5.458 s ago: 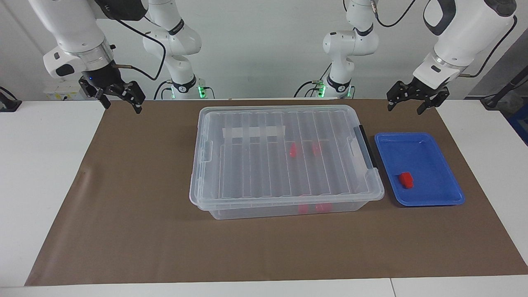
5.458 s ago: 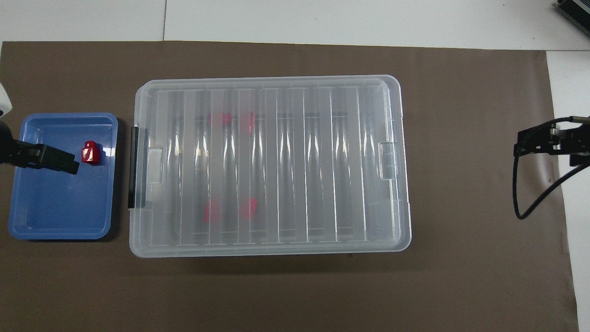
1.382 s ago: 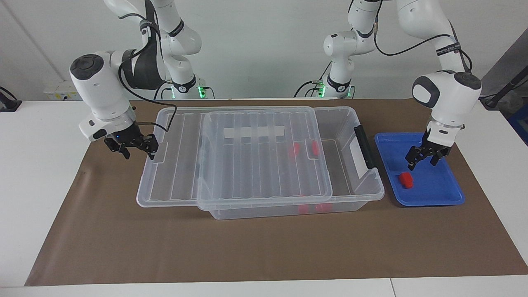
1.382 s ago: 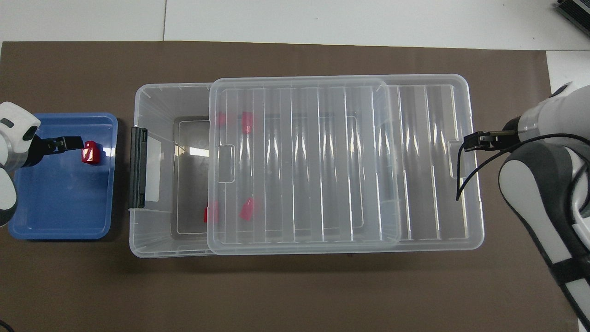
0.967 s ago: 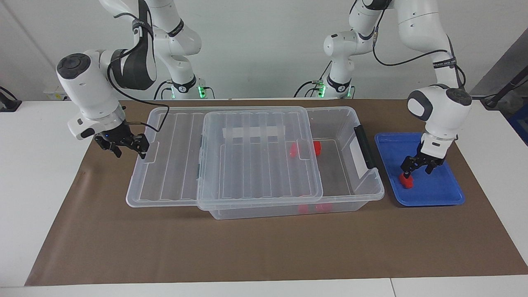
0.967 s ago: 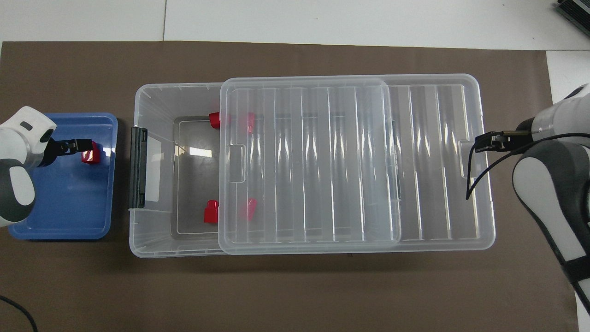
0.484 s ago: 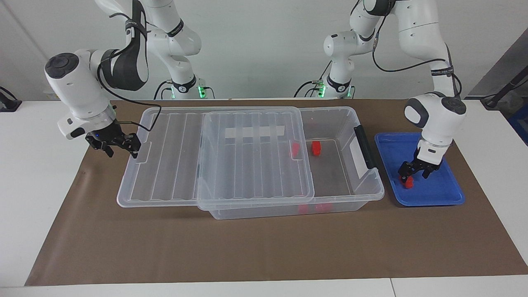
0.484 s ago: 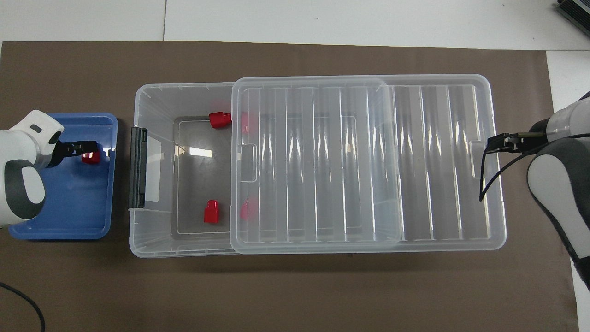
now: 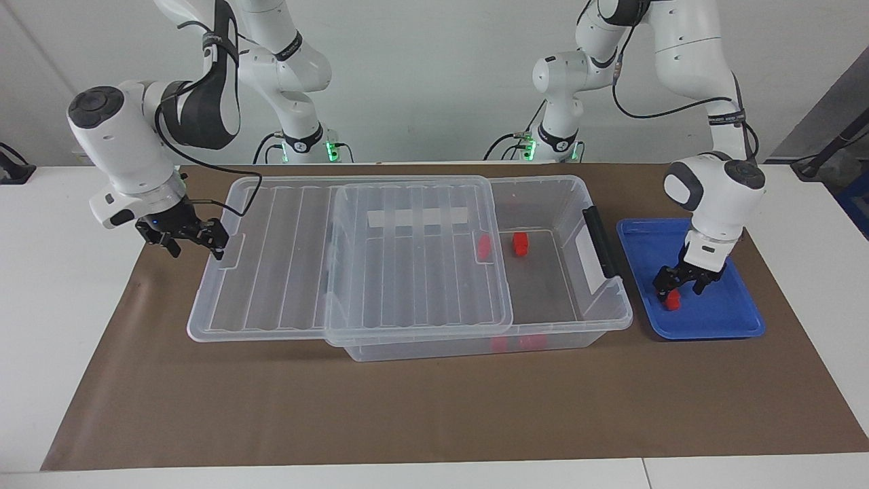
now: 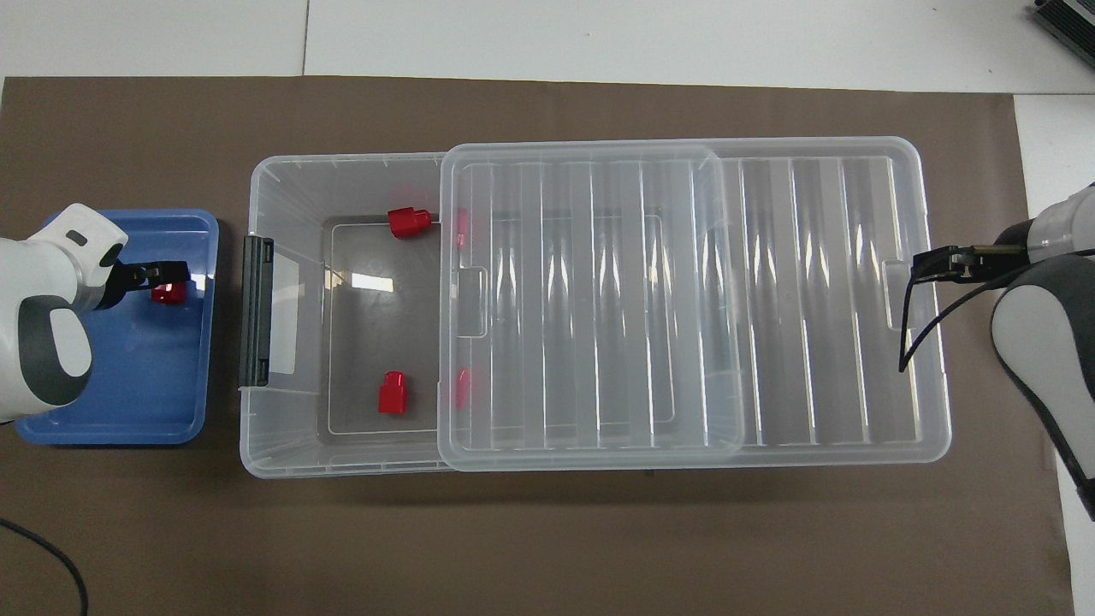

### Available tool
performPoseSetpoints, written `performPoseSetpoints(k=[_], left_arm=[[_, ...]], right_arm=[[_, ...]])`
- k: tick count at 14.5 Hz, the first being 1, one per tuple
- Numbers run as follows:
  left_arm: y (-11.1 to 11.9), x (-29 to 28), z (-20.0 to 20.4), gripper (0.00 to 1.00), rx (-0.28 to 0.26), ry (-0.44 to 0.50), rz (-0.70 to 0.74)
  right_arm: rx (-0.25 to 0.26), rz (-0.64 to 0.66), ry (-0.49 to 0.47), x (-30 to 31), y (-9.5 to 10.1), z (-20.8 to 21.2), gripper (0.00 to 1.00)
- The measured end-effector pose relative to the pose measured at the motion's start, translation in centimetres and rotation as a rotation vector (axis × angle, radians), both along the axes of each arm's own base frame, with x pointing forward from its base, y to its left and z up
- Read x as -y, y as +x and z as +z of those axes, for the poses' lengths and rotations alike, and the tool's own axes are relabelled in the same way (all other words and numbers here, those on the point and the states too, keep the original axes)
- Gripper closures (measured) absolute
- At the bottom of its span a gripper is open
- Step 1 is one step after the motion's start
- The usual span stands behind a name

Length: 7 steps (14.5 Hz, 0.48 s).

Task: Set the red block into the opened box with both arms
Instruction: 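Lift the red block out of the blue tray with the left gripper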

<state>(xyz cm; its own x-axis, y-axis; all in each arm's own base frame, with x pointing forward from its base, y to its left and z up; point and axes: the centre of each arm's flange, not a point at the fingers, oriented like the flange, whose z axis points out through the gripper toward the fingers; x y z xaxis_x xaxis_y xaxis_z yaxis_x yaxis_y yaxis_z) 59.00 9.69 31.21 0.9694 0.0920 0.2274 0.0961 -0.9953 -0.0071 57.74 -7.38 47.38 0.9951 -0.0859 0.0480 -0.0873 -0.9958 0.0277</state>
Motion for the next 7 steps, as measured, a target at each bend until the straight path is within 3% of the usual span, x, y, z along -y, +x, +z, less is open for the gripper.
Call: performPoseSetpoints(k=[5,7], left_arm=[[-0.5,0.3,-0.8,0.05,-0.017,-0.003,-0.004],[-0.5,0.4,-0.9,0.3,-0.017,-0.004,-0.006]], right_arm=[[0.003,0.009,0.002,-2.8,-0.7,2.7,0.02],[0.008,0.004,0.003,-4.3,-1.3,4.3,0.01]])
